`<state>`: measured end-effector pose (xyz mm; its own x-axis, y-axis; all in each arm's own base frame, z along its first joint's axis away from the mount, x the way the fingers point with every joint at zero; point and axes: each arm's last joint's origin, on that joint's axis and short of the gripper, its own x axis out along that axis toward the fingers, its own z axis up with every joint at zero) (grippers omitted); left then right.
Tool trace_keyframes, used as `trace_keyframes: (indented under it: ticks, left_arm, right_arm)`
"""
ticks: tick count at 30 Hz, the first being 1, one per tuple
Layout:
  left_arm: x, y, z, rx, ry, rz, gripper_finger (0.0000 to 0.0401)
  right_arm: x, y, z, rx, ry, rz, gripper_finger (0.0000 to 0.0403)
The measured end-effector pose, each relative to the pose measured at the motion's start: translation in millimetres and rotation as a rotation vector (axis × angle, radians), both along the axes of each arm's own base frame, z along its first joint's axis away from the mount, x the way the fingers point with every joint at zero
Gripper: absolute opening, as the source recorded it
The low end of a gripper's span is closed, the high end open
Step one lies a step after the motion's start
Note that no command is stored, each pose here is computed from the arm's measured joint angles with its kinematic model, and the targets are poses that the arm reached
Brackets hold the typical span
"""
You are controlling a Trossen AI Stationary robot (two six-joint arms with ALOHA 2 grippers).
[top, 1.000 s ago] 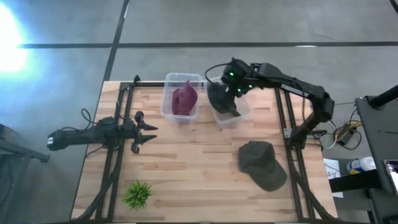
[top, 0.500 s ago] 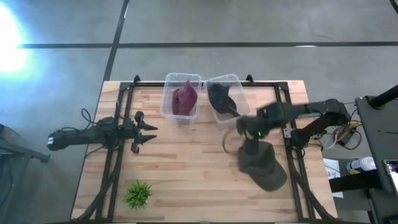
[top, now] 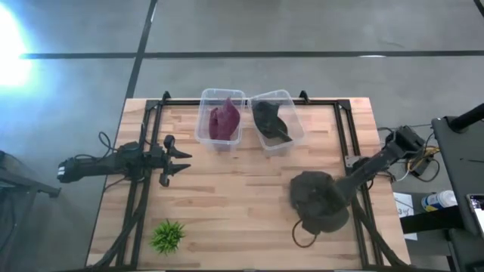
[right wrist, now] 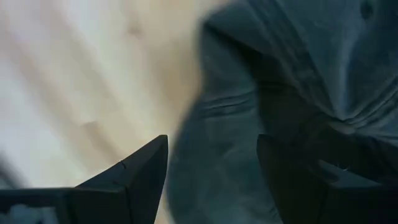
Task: Pick & Place hat
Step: Put the black cap into the right transparent bin
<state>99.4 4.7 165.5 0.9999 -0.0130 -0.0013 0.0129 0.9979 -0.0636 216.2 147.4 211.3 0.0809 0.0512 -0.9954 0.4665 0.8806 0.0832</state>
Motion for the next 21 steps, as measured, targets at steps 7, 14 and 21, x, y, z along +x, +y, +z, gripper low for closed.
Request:
trace_keyframes:
  ticks: [7,14,21]
  left_arm:
    - [0,0,0,0.0,0.0,0.0,0.0155]
    - [0,0,0,0.0,0.0,0.0,0.0155]
    - [0,0,0,0.0,0.0,0.0,0.0155]
  right_arm:
    - [-1,-9,-29,-0.053,-0.018,0.005,0.0242]
    - [0,-19,-63,0.081,-0.083,-0.052,0.0228]
    - [3,-22,-72,0.227,-0.109,-0.186,0.011]
